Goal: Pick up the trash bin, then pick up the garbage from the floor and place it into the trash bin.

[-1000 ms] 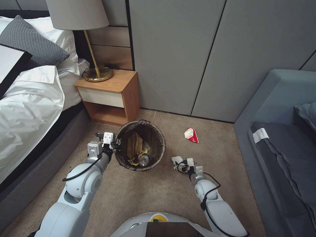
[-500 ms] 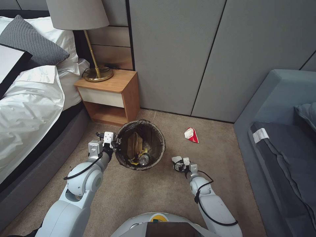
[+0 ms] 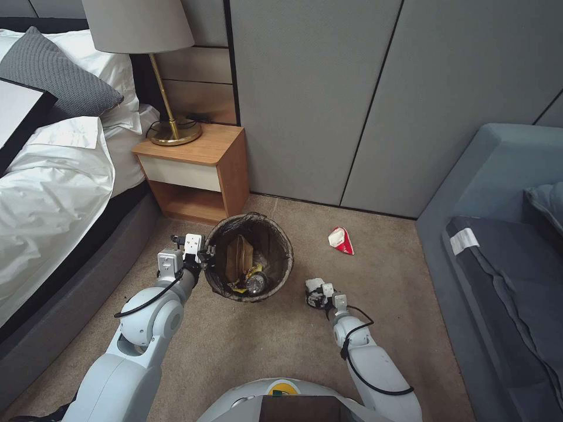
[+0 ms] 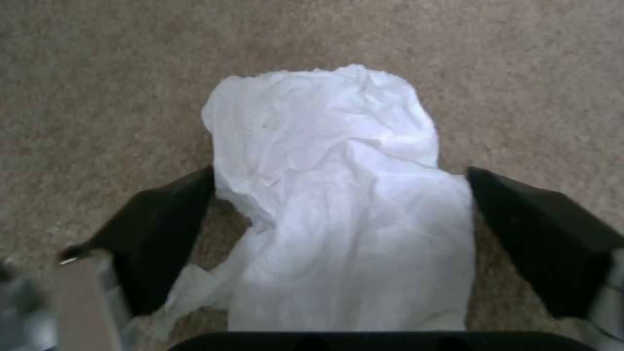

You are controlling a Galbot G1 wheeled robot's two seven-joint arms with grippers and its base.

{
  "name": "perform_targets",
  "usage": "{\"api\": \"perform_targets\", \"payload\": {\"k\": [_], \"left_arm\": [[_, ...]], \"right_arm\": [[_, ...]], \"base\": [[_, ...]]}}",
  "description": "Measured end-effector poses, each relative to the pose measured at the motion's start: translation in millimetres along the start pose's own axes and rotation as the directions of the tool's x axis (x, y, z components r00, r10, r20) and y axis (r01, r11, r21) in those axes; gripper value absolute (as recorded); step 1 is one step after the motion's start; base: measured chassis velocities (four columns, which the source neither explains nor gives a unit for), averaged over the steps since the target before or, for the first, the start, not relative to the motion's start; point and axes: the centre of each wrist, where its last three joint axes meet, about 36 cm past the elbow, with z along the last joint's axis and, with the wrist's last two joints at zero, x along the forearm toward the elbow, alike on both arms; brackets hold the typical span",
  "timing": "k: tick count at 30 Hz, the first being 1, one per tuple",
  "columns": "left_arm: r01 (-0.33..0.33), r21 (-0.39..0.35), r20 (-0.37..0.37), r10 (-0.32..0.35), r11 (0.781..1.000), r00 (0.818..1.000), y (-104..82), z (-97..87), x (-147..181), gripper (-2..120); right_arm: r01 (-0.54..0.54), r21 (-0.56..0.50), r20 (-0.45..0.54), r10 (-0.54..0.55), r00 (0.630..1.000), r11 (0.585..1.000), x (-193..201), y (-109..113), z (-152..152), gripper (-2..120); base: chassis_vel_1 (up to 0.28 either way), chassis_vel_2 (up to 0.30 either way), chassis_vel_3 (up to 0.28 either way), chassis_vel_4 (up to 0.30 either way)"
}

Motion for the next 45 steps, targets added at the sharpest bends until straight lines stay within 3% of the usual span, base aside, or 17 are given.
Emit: {"api": "perform_targets", "payload": {"k": [1,3,5,7,10,14,16,21,25,35,45], "left_arm": [[-0.001,0.000,0.001,0.001,1.000,1.000,-0.2,-0.2,-0.4,5],[-0.001,0.001,0.001,0.001,1.000,1.000,-0.2,-0.3,-0.7,5],[-0.001,0.001,0.001,0.001,1.000,1.000,-0.2,-0.3,-0.9,5],[-0.001,0.001,0.000,0.001,1.000,1.000,-0.1,-0.2,-1.0,5],[0.001,0.001,-0.002,-0.001,1.000,1.000,0.3,0.3,-1.6,5],[0.001,0.003,-0.001,-0.001,1.000,1.000,0.2,0.4,-1.9,5],[0.000,0.005,-0.002,0.000,1.000,1.000,-0.1,0.7,-2.3,5],[0.001,0.005,-0.003,-0.001,1.000,1.000,-0.1,1.0,-2.5,5],[0.001,0.004,-0.005,-0.001,1.000,1.000,-0.1,1.6,-2.3,5],[0.000,0.001,-0.004,0.000,1.000,1.000,-0.2,1.3,-1.5,5],[-0.003,0.005,-0.009,0.003,1.000,1.000,-1.2,2.8,-1.1,5]], "right_arm": [[-0.001,0.001,0.001,0.001,1.000,1.000,0.5,0.1,0.1,86],[-0.001,0.003,0.002,0.001,1.000,1.000,1.6,-0.2,0.1,86],[0.000,0.006,0.006,0.000,1.000,1.000,4.3,-0.2,-0.5,73],[0.001,0.008,0.009,-0.002,1.000,1.000,6.1,0.3,-1.0,73],[0.002,0.016,0.017,-0.002,1.000,1.000,11.3,1.1,-1.9,53],[0.000,0.022,0.021,0.000,1.000,1.000,14.8,0.9,-1.6,46],[-0.002,0.027,0.027,0.001,1.000,1.000,18.9,1.4,-1.3,34],[-0.011,0.040,0.041,0.009,0.999,0.999,24.4,2.5,-3.1,21],[-0.037,0.065,0.098,0.031,0.995,0.997,40.7,0.8,-14.6,0],[-0.088,0.083,0.260,0.063,0.964,0.993,101.6,-11.1,-56.4,0],[-0.120,0.053,0.460,0.083,0.884,0.991,178.6,-22.5,-134.5,0]], "base": [[0.000,0.000,0.000,0.000],[0.000,0.000,0.000,0.000],[0.000,0.000,0.000,0.000],[0.000,0.000,0.000,0.000],[0.000,0.000,0.000,0.000],[0.000,0.000,0.000,0.000],[0.000,0.000,0.000,0.000],[0.000,0.000,0.000,0.000],[0.000,0.000,0.000,0.000],[0.000,0.000,0.000,0.000],[0.000,0.000,0.000,0.000]]}}
